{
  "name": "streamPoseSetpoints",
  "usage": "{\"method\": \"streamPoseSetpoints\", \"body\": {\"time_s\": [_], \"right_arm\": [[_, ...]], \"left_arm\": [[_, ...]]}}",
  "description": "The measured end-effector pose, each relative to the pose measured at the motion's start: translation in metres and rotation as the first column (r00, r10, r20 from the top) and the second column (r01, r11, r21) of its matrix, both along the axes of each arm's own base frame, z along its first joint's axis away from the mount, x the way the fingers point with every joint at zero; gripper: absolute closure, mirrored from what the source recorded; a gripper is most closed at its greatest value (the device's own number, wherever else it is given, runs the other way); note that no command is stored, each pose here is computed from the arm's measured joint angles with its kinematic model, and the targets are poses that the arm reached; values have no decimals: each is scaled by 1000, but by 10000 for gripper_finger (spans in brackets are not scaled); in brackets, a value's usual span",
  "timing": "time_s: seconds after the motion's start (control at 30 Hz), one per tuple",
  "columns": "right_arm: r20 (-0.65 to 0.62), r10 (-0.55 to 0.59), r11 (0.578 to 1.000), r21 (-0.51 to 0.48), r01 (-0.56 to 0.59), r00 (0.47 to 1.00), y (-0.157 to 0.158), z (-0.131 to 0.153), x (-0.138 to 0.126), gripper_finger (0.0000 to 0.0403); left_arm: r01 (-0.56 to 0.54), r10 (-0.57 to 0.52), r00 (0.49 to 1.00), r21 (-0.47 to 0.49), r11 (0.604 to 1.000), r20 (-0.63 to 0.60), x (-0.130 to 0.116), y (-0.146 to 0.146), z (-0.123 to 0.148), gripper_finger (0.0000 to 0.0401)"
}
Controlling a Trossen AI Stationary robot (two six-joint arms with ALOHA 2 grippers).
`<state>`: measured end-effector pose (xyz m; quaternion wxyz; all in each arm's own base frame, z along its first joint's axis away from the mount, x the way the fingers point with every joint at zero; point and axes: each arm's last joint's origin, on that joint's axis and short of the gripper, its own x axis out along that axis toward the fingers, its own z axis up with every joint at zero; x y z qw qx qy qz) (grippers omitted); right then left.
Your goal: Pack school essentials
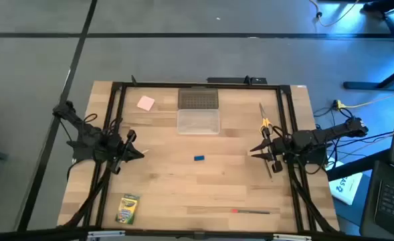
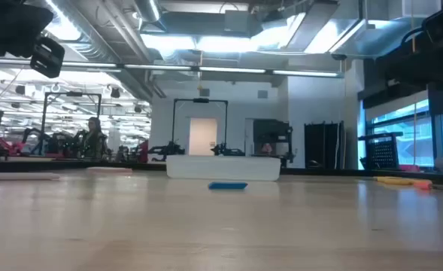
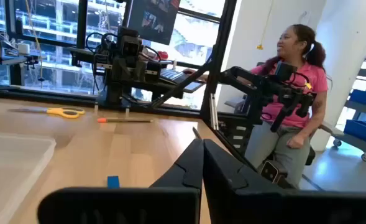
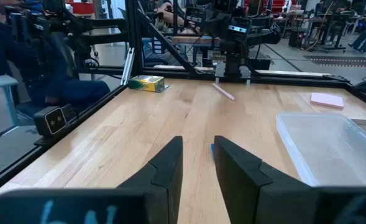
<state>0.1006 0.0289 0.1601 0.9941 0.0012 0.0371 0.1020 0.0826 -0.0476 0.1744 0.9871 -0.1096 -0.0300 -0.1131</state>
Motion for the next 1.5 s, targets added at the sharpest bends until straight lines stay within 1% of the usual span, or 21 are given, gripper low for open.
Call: {"method": "streamPoseSetpoints", "body": {"time_s": [1.13, 1.27, 1.4, 1.5], "right_arm": [[0, 0, 1000, 4, 0, 1000, 0, 0, 0, 309], [14, 1, 1000, 7, -1, 1000, 0, 1, 0, 309], [17, 0, 1000, 19, 0, 1000, 0, 2, 0, 309], [7, -4, 998, 70, 3, 1000, 0, 2, 0, 309]], "left_arm": [[0, 0, 1000, 0, 1000, 0, 0, 0, 0, 401], [0, 0, 1000, 0, 1000, 0, 0, 0, 0, 401], [0, 0, 1000, 0, 1000, 0, 0, 0, 0, 401], [0, 0, 1000, 0, 1000, 0, 0, 0, 0, 401]]}}
